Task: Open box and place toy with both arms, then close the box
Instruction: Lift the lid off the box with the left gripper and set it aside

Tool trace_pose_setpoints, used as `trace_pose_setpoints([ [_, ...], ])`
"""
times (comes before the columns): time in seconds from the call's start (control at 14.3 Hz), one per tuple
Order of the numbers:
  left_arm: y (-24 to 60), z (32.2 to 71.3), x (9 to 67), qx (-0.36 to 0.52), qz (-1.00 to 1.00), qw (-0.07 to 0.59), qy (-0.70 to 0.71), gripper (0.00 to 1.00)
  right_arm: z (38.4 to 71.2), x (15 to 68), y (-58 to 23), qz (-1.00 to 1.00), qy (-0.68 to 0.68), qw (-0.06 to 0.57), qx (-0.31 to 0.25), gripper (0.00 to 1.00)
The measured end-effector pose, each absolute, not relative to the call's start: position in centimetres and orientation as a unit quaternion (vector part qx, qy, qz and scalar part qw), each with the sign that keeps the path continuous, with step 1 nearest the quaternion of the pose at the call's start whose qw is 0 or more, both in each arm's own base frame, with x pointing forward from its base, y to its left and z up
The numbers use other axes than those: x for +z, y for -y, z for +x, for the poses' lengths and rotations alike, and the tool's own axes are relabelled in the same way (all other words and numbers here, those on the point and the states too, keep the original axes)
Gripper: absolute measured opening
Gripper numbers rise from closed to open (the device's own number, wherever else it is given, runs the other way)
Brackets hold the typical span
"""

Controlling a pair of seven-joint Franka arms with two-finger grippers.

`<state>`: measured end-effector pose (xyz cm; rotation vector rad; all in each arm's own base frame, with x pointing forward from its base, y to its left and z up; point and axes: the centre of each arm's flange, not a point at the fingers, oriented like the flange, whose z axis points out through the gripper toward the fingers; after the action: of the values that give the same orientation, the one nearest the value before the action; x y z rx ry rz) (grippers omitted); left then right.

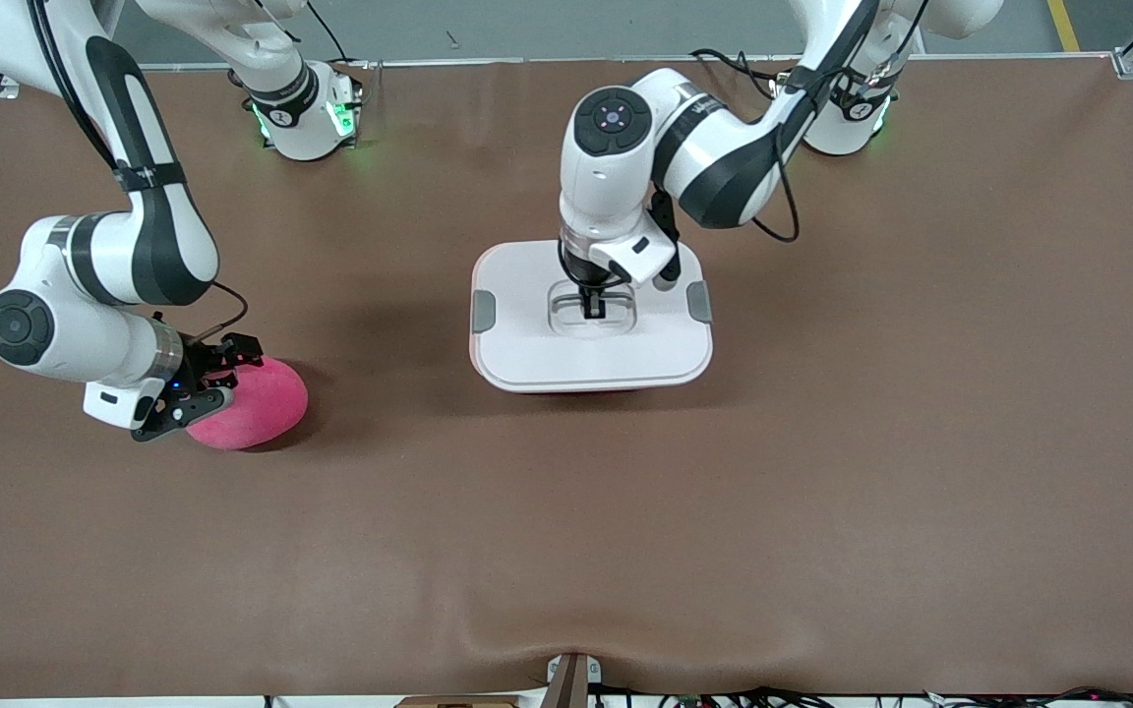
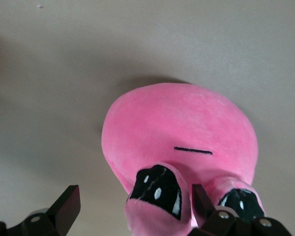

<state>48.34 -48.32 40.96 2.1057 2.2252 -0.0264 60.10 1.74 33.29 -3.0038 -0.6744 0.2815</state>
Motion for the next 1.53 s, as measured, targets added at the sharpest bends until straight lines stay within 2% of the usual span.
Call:
trace_pose_setpoints([
  [0.42, 41.4, 52.7, 43.0, -0.002, 0.692, 0.012, -0.722, 0.07, 60.1, 33.6, -1.6, -0.971, 0.219, 0.023, 0.097, 1.00],
  [0.77, 35.2, 55.9, 46.5, 0.005, 0.696, 0.026, -0.717, 0.07, 59.9, 33.1, -1.3, -0.969, 0.224, 0.014, 0.106, 1.00],
  [0.84, 33.7, 56.5, 47.2, 0.007, 0.702, 0.026, -0.712, 0.07, 59.9, 32.9, -1.3, -0.968, 0.226, 0.011, 0.109, 0.93],
  [0.98, 30.6, 57.9, 48.2, 0.010, 0.706, 0.029, -0.708, 0.07, 59.9, 32.4, -1.2, -0.967, 0.227, 0.010, 0.113, 0.70],
  [1.12, 28.4, 58.9, 48.4, 0.012, 0.710, 0.029, -0.703, 0.07, 59.8, 32.1, -1.2, -0.967, 0.227, 0.010, 0.116, 0.68],
  [1.47, 22.1, 61.3, 48.0, 0.011, 0.731, 0.018, -0.683, 0.07, 59.8, 32.0, -1.0, -0.967, 0.225, 0.010, 0.116, 0.22],
  [1.53, 20.9, 61.6, 48.0, 0.010, 0.732, 0.016, -0.681, 0.07, 59.8, 32.0, -1.0, -0.967, 0.225, 0.010, 0.116, 0.19],
])
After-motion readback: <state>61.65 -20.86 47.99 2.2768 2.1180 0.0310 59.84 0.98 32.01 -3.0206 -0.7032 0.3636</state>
